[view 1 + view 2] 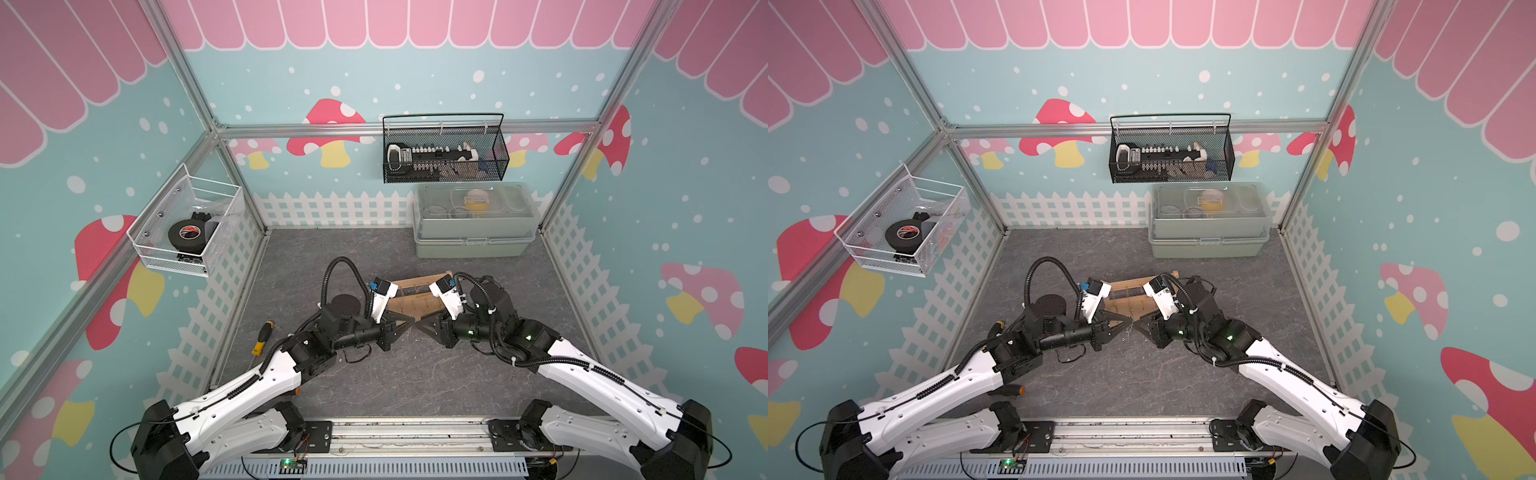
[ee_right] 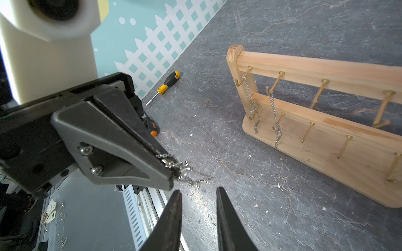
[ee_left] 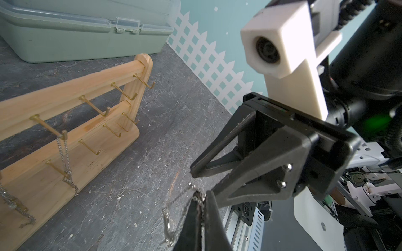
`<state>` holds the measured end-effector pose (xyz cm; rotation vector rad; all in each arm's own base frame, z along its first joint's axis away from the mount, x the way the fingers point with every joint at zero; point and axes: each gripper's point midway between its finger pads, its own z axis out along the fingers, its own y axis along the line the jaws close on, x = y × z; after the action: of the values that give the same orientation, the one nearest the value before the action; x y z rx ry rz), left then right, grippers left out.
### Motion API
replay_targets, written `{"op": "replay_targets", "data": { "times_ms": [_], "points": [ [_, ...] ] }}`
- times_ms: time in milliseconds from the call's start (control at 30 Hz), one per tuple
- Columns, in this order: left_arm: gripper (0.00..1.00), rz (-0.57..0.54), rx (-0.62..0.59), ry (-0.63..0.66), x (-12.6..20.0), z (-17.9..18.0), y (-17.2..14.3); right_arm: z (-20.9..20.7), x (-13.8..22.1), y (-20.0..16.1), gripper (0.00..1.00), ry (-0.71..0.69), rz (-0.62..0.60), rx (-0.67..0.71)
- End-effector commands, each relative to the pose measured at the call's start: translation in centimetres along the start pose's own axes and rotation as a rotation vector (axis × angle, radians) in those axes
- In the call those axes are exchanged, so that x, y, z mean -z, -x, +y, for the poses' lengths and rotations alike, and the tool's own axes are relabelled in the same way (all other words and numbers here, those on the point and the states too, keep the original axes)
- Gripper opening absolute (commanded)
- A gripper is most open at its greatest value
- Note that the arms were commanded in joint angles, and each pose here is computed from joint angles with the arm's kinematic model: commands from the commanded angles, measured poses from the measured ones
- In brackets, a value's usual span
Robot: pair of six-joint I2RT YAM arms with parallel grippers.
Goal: Hang the necklace on the jewelry display stand
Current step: Pick up the necklace from the center of the board.
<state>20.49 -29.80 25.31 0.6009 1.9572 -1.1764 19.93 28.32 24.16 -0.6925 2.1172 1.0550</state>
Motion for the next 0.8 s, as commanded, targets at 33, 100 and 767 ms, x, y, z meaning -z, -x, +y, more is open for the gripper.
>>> {"op": "replay_targets", "data": {
  "times_ms": [33,100,767],
  "points": [
    [0.00,-0.047,-0.001,-0.021,0.5,-0.9,1.8,0.9,-0.1,-0.1,0.25,0.036,-0.007,0.000],
    [0.00,-0.048,0.000,-0.023,0.5,-0.9,1.9,0.7,-0.1,-0.2,0.25,0.027,-0.002,0.004],
    [0.00,-0.044,0.019,-0.027,0.5,-0.8,1.7,-1.2,-0.5,-0.9,0.25,-0.084,-0.002,0.089]
  ]
}}
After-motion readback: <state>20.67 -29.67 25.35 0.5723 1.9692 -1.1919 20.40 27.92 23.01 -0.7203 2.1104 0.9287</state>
